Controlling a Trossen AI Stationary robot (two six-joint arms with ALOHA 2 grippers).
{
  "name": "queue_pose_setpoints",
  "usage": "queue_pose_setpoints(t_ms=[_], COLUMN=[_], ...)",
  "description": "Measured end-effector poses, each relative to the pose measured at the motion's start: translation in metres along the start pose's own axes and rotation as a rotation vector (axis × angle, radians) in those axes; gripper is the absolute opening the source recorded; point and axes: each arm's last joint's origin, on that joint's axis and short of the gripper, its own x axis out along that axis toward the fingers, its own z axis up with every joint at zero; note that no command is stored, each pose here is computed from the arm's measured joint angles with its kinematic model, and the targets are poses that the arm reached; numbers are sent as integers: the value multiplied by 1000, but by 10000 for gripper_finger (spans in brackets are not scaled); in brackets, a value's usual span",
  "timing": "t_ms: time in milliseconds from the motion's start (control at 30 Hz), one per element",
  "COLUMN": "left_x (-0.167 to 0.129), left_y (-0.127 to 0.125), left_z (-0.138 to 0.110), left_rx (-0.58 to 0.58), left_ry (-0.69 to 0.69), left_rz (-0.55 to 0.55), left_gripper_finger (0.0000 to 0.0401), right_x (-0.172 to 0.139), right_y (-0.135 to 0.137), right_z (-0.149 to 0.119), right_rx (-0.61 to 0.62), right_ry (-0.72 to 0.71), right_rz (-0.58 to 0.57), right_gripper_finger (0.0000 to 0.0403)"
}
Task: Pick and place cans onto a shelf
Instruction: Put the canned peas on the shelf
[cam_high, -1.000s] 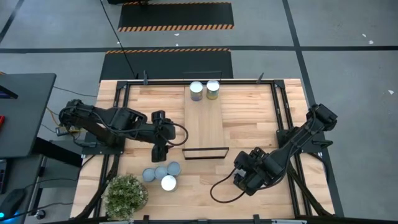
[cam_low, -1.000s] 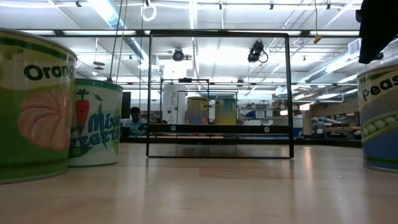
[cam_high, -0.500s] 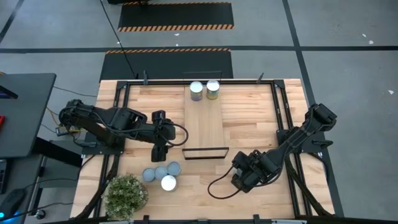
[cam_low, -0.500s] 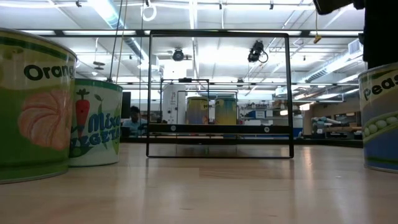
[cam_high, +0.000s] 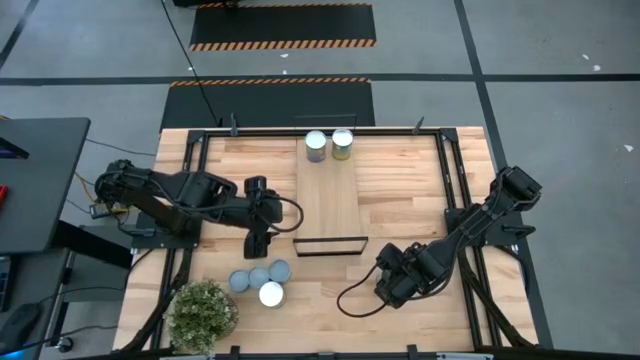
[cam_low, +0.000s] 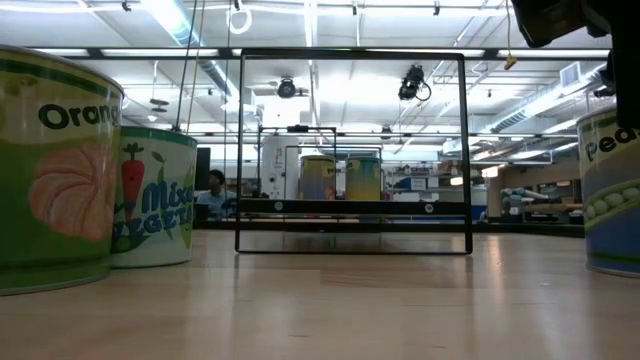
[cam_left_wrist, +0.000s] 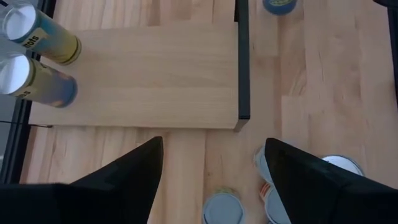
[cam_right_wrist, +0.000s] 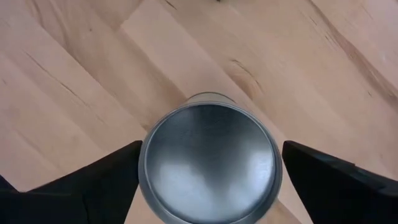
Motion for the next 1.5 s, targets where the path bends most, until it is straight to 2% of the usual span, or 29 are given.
queue_pose_setpoints(t_ms=[267, 467, 633, 800, 933, 1067, 1200, 1333, 1500], left_x=[1, 1, 1, 1, 2, 4, 9, 13, 16], left_y=[4, 4, 4, 4, 5, 15, 35, 56, 78], left_z=[1, 1, 1, 1, 3, 13, 23, 23, 23], left_rx=[-6, -5, -4, 5, 50, 94, 44, -23, -67], left_ry=[0, 1, 1, 1, -21, -95, -148, -125, -110], left_rz=[11, 11, 11, 11, 23, 69, 93, 122, 173], left_gripper_finger=[286, 286, 286, 286, 286, 286, 286, 286, 286], right_x=[19, 20, 18, 6, -9, -25, -37, -41, -39], right_y=[-8, -9, -12, -28, -48, -68, -90, -114, -132], right_z=[2, 2, 3, 10, 29, 55, 83, 113, 151], right_rx=[27, 24, 16, 30, 71, 127, 139, 131, 156], right_ry=[53, 44, 52, 72, 60, 16, -59, -97, -168], right_rz=[2, -2, -26, -89, -141, -120, -103, -101, -17], right_gripper_finger=[349, 330, 329, 331, 330, 331, 331, 331, 331])
